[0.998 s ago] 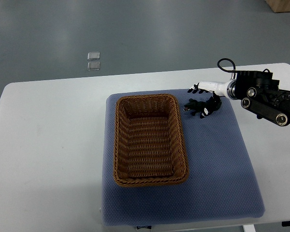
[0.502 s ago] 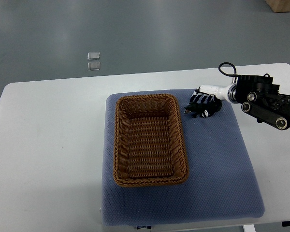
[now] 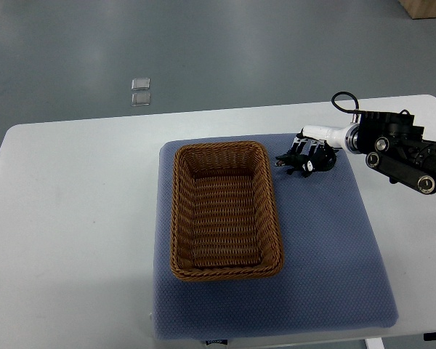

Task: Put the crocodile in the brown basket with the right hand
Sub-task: 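Lift the crocodile up off the cushion with the right hand, then carry the crocodile over the wicker basket and lower it inside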

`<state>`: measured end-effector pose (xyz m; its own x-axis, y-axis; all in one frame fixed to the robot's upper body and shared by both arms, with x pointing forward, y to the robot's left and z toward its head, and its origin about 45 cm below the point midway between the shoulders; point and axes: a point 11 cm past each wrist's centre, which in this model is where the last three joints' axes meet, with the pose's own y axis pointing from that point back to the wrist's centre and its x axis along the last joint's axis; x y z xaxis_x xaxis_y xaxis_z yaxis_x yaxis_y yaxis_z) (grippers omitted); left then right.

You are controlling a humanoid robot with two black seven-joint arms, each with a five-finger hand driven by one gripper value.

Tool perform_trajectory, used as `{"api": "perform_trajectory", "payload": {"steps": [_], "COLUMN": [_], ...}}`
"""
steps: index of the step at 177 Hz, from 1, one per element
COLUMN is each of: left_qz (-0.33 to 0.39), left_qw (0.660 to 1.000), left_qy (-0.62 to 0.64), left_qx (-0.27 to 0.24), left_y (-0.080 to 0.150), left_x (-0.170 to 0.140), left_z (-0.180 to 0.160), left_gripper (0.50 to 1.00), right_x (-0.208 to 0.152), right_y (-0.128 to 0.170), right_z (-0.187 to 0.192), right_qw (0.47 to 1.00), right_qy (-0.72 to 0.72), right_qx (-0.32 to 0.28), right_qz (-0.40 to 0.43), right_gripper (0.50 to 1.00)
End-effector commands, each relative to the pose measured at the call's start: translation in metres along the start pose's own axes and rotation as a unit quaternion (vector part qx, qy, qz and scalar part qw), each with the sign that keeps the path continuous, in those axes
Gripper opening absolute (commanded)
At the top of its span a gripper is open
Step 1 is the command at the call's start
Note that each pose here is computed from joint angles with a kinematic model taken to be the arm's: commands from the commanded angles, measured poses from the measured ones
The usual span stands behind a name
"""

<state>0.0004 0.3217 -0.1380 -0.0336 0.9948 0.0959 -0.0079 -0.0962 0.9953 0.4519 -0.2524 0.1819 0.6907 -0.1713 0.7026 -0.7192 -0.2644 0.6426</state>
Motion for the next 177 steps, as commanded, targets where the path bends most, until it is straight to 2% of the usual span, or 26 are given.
{"api": "perform_trajectory", "payload": {"steps": [1,70,119,151,177], "left_qz": [0.0,-0.002,-0.009,-0.01,-0.01], "left_qw": [1.0,1.0,1.0,1.0,1.0], "left_qy": [0.0,-0.001,-0.002,-0.002,-0.001], "left_qx": [0.0,0.0,0.0,-0.001,-0.001], "left_y": [0.0,0.0,0.0,0.0,0.0], "left_x": [0.0,-0.001,-0.004,-0.005,-0.004], "left_z": [0.0,0.0,0.0,0.001,0.001], "left_gripper": [1.0,1.0,1.0,1.0,1.0], "right_x": [0.01,0.065,0.109,0.103,0.083], "right_y": [0.003,0.029,0.066,0.069,0.061], "right_z": [0.0,-0.008,-0.05,-0.09,-0.131], "right_qw": [1.0,0.999,0.994,0.99,0.984], "right_qy": [0.003,0.029,0.069,0.084,0.085], "right_qx": [0.0,0.007,0.058,0.105,0.152], "right_qz": [0.007,0.038,0.06,0.046,0.016], "right_gripper": [0.564,0.57,0.576,0.578,0.578]}}
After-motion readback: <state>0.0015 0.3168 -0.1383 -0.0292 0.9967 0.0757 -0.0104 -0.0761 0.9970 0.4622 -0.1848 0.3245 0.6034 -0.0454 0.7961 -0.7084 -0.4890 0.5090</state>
